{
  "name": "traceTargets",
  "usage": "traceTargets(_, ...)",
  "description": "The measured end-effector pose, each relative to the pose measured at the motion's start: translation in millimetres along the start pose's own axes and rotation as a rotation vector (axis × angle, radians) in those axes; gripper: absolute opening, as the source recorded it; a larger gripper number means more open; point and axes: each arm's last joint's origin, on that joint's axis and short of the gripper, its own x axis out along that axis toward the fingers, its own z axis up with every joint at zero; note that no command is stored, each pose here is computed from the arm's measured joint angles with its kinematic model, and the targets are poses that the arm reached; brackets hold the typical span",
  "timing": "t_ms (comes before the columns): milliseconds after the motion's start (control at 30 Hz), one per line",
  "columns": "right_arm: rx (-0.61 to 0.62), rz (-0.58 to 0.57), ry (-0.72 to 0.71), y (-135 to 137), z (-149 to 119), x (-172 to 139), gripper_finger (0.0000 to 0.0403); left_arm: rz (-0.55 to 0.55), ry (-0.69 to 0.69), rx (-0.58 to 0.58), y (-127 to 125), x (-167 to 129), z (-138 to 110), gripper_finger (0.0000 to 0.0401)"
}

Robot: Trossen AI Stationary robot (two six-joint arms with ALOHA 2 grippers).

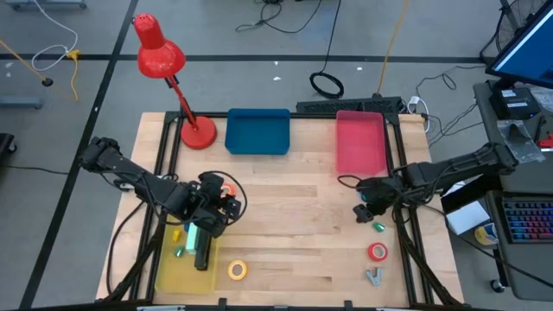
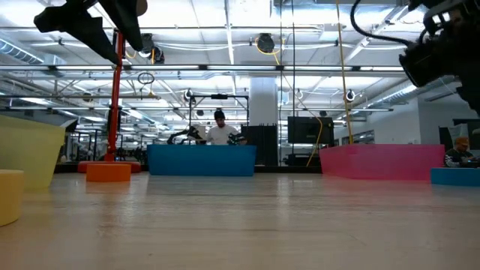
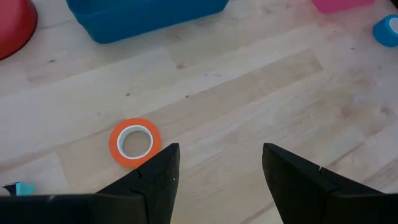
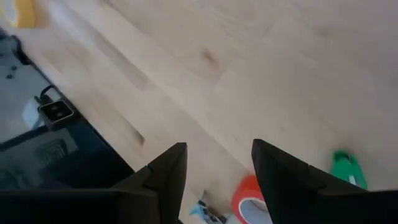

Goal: Pick and place Stapler, Stapler remover, tape
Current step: Put the green stapler into the yellow bin

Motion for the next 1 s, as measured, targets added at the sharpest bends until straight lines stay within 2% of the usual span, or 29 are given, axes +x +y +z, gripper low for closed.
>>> traceTargets(167,0.083,-0.171,0.02,-18,-8,9,0.0173,0.001,0.0,0.006,0,0,0,0.0227)
traceTargets(600,0.101,-0.507,0.075,-25,-22,37,0.0174,0.0,0.013,0.055,0,0,-1,0.0227)
traceTargets(1000,0.114,-0.694,0.098,-29,-19,61,0.0172,0.005,-0.007,0.076,0,0,0,0.0227)
